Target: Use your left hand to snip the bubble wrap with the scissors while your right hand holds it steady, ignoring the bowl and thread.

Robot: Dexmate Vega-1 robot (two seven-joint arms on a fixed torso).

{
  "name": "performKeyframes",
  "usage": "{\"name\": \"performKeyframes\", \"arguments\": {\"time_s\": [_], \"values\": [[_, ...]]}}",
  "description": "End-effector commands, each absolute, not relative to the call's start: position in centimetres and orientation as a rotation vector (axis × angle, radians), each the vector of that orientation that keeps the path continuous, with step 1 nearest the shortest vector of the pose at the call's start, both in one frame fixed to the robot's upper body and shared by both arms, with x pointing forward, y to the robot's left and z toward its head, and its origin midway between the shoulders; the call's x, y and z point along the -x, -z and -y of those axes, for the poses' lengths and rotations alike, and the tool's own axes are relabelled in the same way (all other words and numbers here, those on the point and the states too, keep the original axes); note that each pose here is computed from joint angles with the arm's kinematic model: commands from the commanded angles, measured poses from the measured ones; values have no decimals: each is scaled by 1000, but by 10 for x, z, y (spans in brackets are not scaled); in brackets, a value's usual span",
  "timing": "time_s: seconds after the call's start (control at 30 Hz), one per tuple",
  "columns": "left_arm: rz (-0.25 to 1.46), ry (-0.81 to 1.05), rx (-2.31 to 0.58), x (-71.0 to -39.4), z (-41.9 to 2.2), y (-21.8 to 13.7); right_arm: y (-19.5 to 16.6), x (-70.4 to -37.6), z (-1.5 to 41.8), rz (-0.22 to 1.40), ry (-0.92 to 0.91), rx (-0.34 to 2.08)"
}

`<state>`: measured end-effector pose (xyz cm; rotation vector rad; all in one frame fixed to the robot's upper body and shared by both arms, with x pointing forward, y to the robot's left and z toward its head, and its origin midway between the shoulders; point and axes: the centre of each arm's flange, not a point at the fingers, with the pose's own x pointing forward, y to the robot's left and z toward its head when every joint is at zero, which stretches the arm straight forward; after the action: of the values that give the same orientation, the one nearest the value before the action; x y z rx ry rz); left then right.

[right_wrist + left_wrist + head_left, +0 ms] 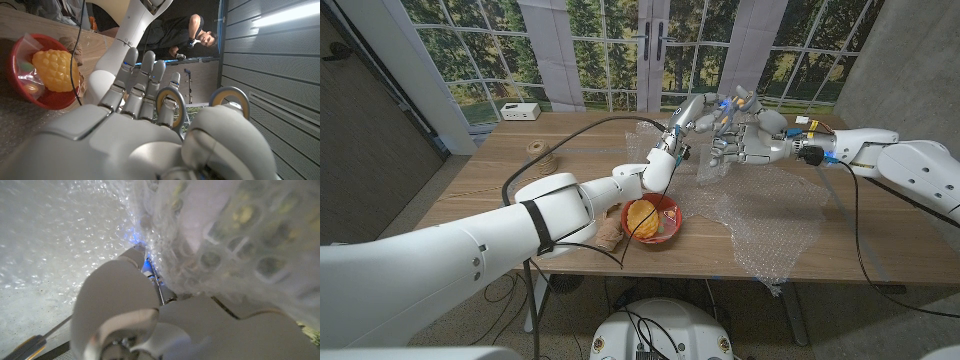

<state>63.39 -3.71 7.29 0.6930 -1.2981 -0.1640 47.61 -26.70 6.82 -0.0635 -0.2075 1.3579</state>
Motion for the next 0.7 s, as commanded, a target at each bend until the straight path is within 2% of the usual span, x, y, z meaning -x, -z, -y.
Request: {"name": "performKeyframes", "arguments": {"time_s": [0.03,0.23,0.7], "values": [[1298,135,-693,-635,35,-71,-64,-479,266,175,-1367,38],[1325,127,-694,-632,35,-69,-61,-479,265,163,-1375,32],[1344,160,-728,-630,35,-57,-82,-470,271,242,-1341,89]]}}
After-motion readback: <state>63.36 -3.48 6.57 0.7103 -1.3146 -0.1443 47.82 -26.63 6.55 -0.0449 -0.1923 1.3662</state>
